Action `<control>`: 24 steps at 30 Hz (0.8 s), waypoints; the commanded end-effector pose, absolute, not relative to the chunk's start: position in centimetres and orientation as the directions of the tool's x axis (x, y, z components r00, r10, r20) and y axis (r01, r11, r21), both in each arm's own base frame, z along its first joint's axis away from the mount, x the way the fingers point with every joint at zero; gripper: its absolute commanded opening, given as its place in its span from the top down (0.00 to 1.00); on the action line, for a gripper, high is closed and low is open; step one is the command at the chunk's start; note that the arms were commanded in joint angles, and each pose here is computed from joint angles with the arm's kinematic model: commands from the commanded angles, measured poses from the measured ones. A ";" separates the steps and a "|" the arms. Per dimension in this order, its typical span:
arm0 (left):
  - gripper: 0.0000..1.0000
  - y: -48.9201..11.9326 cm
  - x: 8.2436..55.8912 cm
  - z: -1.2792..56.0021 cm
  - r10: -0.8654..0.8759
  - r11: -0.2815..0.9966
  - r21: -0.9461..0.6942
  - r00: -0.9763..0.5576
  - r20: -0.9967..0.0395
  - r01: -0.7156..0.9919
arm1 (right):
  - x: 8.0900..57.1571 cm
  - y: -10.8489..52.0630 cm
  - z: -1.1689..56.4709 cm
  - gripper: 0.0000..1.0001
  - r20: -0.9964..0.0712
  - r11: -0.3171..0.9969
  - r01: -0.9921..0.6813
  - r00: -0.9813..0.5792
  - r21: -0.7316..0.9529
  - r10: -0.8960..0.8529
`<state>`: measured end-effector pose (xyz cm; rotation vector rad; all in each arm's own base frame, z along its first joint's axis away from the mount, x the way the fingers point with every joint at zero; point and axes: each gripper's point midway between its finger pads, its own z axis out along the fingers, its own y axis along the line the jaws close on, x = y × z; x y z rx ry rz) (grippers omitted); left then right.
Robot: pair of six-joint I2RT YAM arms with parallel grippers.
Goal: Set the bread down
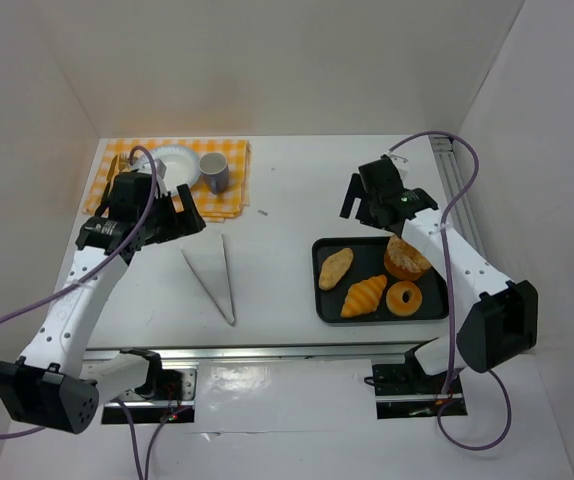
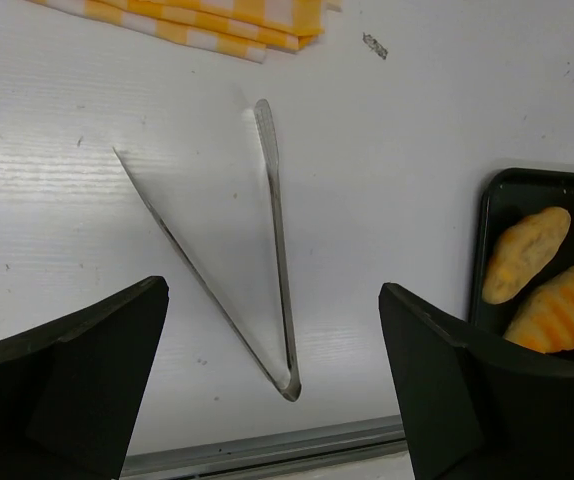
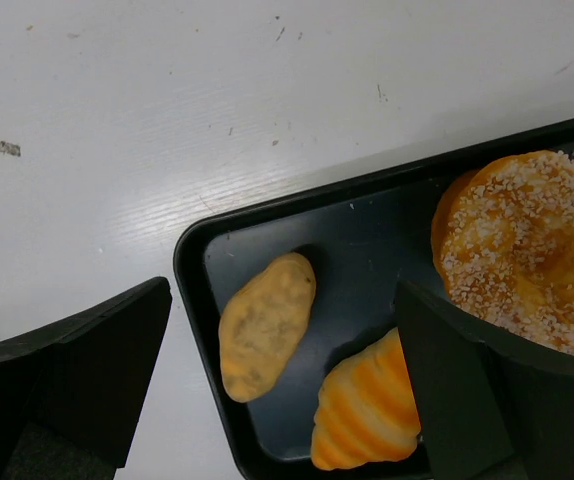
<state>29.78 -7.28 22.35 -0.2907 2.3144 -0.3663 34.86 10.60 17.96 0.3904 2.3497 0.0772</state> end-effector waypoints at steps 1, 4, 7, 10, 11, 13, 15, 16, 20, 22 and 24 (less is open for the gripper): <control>0.00 -7.4 30.5 23.2 -0.318 0.934 -0.346 -0.654 -0.687 -0.091 | 34.5 9.9 19.3 0.00 -0.707 0.947 0.268 -0.635 0.175 0.310; 0.00 -7.6 30.7 23.2 -0.315 0.933 -0.348 -0.668 -0.674 -0.089 | 34.4 9.8 20.0 0.00 -0.721 0.945 0.263 -0.615 0.193 0.318; 0.00 -7.7 31.0 22.7 -0.311 0.935 -0.339 -0.693 -0.650 -0.102 | 34.5 9.3 20.0 0.00 -0.726 0.945 0.272 -0.611 0.181 0.315; 0.00 -7.7 31.1 22.6 -0.310 0.936 -0.336 -0.700 -0.643 -0.106 | 33.9 9.1 19.3 0.00 -0.718 0.950 0.269 -0.629 0.160 0.299; 0.00 -7.7 31.1 22.6 -0.310 0.936 -0.336 -0.700 -0.643 -0.106 | 33.9 9.1 19.3 0.00 -0.718 0.950 0.269 -0.629 0.160 0.299; 0.00 -7.9 31.0 22.1 -0.307 0.935 -0.337 -0.717 -0.626 -0.106 | 33.7 9.0 18.8 0.00 -0.712 0.951 0.271 -0.637 0.152 0.295; 0.00 -7.8 30.8 21.3 -0.326 0.935 -0.321 -0.723 -0.610 -0.150 | 33.4 8.9 18.7 0.00 -0.711 0.951 0.271 -0.638 0.151 0.295; 0.00 -7.2 30.5 20.1 -0.350 0.931 -0.305 -0.724 -0.594 -0.200 | 33.4 8.9 18.7 0.00 -0.711 0.951 0.271 -0.638 0.151 0.295; 0.00 -8.3 27.6 14.7 -0.457 0.889 -0.275 -0.752 -0.476 -0.366 | 32.7 8.6 18.0 0.00 -0.707 0.949 0.266 -0.638 0.167 0.304; 0.00 -10.3 25.5 12.2 -0.508 0.861 -0.266 -0.751 -0.422 -0.433 | 32.6 8.7 18.5 0.00 -0.715 0.948 0.257 -0.627 0.186 0.310; 0.00 -12.5 23.7 10.7 -0.510 0.860 -0.252 -0.766 -0.391 -0.444 | 32.4 8.3 18.3 0.00 -0.714 0.946 0.267 -0.625 0.185 0.316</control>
